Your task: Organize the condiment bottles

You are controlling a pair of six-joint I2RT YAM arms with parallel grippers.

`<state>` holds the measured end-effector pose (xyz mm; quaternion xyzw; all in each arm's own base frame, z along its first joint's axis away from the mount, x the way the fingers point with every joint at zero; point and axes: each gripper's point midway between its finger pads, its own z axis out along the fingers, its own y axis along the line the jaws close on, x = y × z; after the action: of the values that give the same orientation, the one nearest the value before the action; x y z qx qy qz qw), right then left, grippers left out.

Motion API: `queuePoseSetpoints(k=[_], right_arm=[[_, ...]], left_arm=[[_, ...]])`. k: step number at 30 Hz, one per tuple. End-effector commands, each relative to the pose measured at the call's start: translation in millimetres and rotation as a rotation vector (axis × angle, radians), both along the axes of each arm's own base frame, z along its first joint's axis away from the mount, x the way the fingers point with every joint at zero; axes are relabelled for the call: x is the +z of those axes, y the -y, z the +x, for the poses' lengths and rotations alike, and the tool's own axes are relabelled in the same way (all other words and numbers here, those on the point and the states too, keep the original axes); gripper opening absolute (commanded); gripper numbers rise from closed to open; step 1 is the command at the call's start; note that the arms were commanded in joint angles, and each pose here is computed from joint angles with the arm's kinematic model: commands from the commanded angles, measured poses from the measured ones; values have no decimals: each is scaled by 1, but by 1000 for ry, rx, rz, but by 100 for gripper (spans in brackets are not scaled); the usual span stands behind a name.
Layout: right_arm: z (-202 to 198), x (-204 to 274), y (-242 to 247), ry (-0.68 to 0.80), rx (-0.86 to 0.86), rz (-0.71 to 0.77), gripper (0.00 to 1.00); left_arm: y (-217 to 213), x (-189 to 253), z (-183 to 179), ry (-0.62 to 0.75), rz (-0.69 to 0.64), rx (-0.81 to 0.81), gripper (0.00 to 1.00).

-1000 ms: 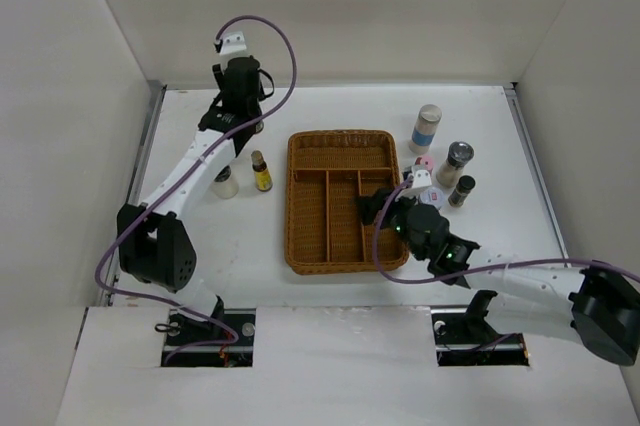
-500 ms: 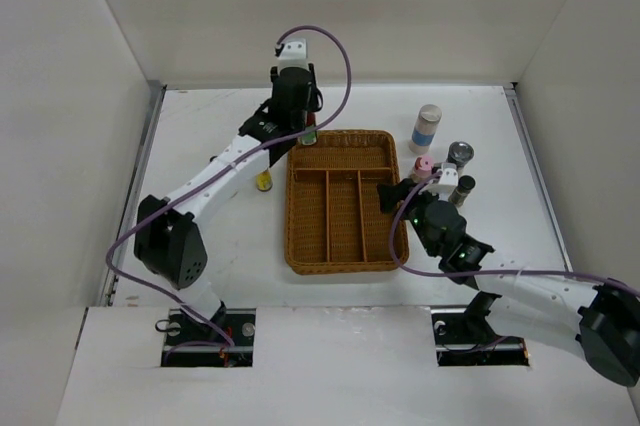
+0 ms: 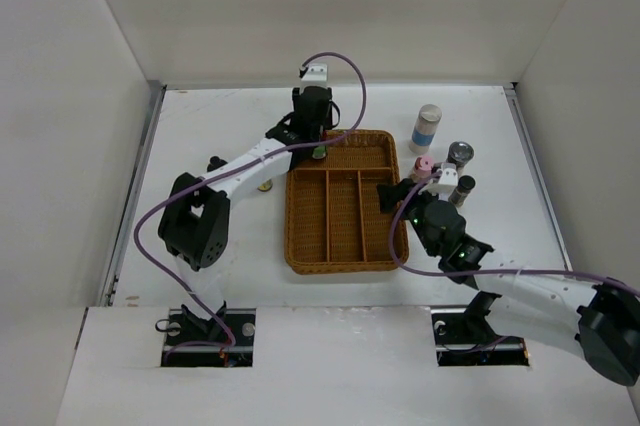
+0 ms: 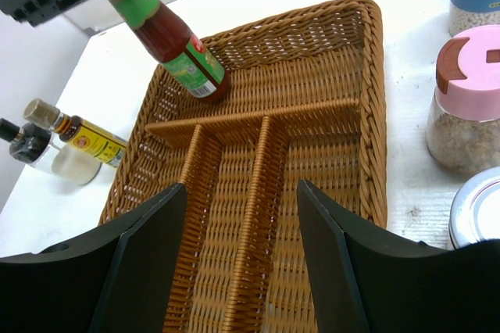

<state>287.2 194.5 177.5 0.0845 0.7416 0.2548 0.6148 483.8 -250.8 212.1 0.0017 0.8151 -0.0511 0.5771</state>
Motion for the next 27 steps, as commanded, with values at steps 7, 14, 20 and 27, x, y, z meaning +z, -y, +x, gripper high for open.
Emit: queuePoseSetpoints(k=[7, 14, 20, 27], right_arm=[[4, 6, -2, 9, -1, 21, 65], [6, 4, 1, 6, -12, 23, 65], [6, 4, 2, 5, -14, 26, 65], [6, 4, 2, 0, -16, 23, 65]], left_arm=[[-1, 43, -2, 154, -125, 35, 19], [-8, 44, -7, 165, -118, 49, 31], [-6, 47, -8, 175, -123, 39, 69], [-9, 77, -18, 226, -143, 35, 79]])
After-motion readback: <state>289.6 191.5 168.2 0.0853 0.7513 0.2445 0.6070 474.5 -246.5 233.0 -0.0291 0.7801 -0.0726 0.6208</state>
